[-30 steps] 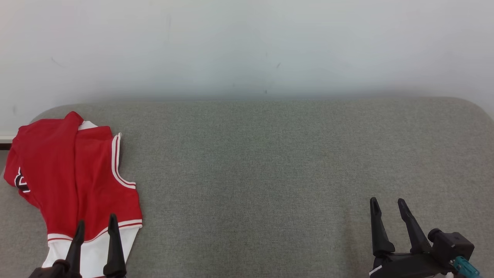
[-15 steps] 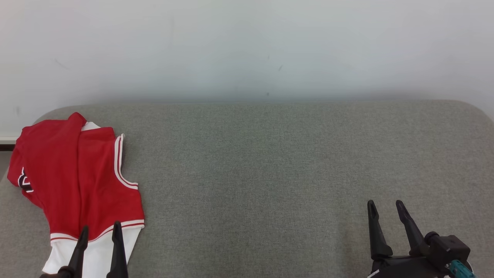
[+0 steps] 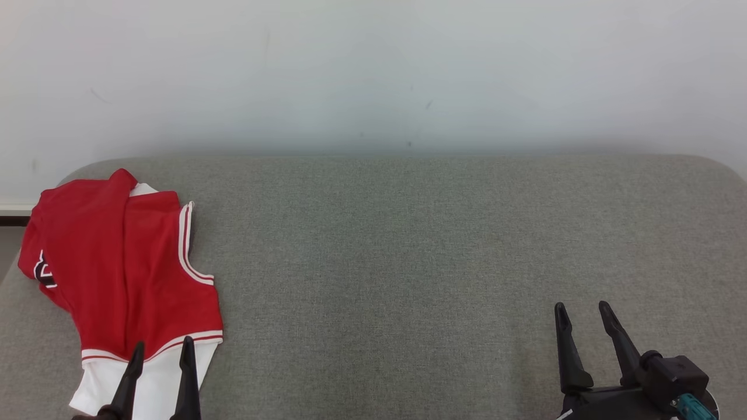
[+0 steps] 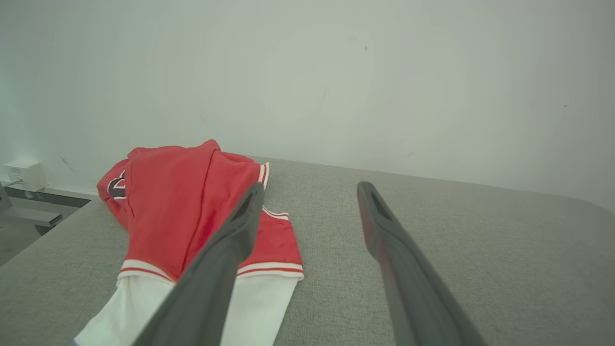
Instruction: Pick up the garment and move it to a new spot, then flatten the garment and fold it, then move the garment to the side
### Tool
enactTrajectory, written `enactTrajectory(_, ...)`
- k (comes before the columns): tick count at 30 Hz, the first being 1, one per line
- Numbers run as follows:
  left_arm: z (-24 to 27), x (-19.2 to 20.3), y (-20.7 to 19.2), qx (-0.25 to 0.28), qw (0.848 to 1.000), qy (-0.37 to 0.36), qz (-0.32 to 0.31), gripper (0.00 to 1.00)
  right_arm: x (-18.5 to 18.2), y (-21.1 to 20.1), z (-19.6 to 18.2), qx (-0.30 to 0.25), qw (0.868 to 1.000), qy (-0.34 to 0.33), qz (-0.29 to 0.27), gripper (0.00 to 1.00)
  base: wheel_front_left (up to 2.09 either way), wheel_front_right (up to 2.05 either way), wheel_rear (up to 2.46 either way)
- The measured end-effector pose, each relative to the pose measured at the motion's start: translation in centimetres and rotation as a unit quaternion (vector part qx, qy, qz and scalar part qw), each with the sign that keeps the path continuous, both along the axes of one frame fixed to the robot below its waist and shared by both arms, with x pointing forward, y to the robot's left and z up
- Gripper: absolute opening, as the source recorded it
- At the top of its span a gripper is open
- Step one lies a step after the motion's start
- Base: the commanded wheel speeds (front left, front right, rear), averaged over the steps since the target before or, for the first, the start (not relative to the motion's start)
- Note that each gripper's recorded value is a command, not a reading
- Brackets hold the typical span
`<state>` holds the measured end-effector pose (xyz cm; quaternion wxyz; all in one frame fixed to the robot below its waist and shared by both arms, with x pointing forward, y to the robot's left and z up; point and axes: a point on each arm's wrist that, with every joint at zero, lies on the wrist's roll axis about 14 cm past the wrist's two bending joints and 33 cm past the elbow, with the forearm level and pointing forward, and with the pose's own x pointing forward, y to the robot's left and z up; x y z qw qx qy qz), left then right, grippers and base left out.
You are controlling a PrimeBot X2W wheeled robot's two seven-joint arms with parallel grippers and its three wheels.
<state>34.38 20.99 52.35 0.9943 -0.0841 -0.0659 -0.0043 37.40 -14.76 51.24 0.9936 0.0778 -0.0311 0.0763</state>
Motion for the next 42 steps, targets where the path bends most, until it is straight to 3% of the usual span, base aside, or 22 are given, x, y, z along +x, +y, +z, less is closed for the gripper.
enactTrajectory(20,-0.1,0.0,0.3,0.021,1.000,0.018,-0.011,1.00,-0.2,-0.2,-0.3,0.000,1.000,0.007,-0.002,1.00,0.00,0.00,0.00)
enactTrajectory(42,-0.9,-1.2,2.6,0.025,0.998,0.043,0.035,1.00,0.3,1.8,-0.6,0.001,0.999,0.016,0.027,1.00,0.00,0.00,0.00)
